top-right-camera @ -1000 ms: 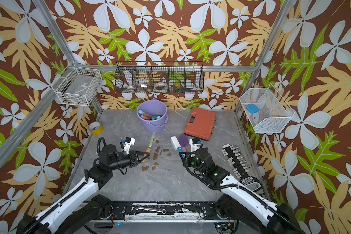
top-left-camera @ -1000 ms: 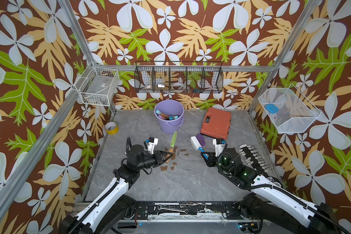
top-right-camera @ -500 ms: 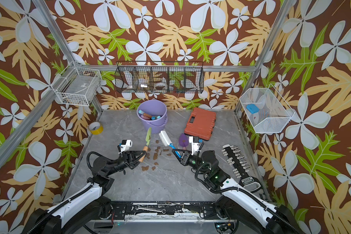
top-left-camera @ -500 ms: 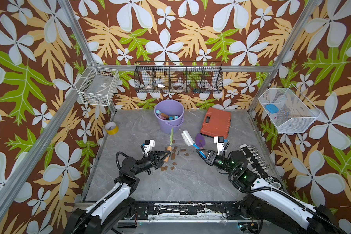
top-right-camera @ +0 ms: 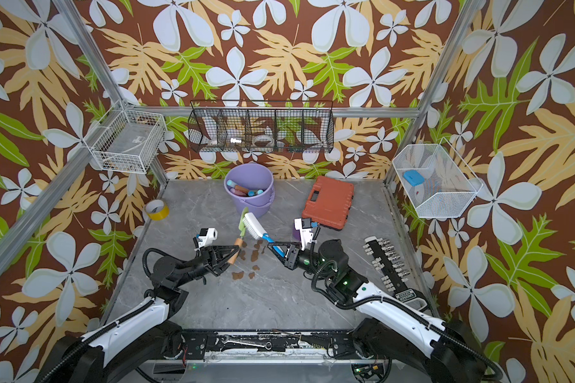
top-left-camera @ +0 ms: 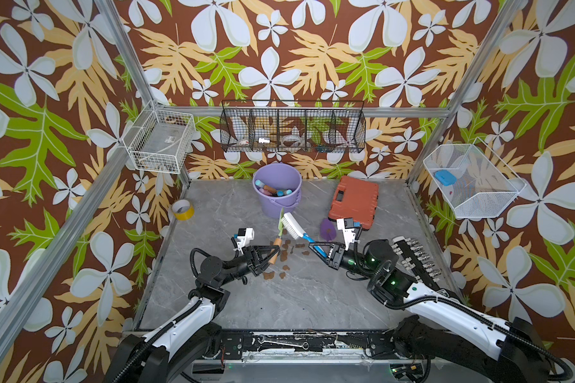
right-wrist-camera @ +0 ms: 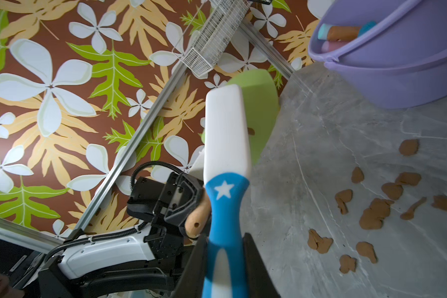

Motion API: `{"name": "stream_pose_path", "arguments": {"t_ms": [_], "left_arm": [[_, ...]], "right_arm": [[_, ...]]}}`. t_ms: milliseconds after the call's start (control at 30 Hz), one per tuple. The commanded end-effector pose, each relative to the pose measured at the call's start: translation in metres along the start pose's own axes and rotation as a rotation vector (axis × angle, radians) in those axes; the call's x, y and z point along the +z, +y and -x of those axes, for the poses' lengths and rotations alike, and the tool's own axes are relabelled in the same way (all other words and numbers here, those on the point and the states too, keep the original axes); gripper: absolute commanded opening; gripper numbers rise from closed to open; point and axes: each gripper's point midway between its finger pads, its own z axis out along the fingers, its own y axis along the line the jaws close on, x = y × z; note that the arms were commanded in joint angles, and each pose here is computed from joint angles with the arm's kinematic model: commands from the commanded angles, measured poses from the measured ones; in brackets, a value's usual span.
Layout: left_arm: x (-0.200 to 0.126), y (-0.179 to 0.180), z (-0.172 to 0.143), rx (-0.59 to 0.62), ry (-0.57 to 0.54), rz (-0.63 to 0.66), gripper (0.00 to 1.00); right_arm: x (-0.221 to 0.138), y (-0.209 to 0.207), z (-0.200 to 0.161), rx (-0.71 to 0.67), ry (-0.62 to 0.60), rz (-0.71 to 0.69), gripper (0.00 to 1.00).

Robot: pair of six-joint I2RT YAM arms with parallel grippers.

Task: Brush the soil off the hand trowel and place it into the bucket
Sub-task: Brush off the soil from the hand trowel.

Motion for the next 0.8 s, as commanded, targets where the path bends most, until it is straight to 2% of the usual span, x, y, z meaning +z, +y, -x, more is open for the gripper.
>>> {"name": "stream_pose_path", "arguments": {"t_ms": [0, 100, 233, 400, 600, 767], "left_arm": [[0.000, -0.015, -0.002, 0.050, 0.010, -0.047, 0.00], [-0.001, -0.014, -0.001, 0.052, 0.007, -0.039, 0.00], [-0.002, -0.006, 0.003, 0.061, 0.000, 0.014, 0.00], [0.000, 0.015, 0.009, 0.106, -0.009, 0.159, 0.00], [0.000, 0.005, 0.006, 0.089, -0.002, 0.089, 0.00], [0.001, 0.004, 0.007, 0.087, -0.001, 0.078, 0.00]], "right_arm": [[0.003, -0.020, -0.013, -0.004, 0.021, -0.040, 0.00], [0.002, -0.037, -0.023, 0.018, 0.026, -0.073, 0.00], [0.000, -0.029, -0.011, -0.023, -0.002, -0.083, 0.00], [0.001, -0.039, -0.003, -0.076, 0.017, -0.197, 0.00], [-0.004, 0.007, 0.014, -0.082, -0.079, 0.009, 0.00], [0.000, 0.021, 0.014, -0.104, -0.082, 0.035, 0.00]]}}
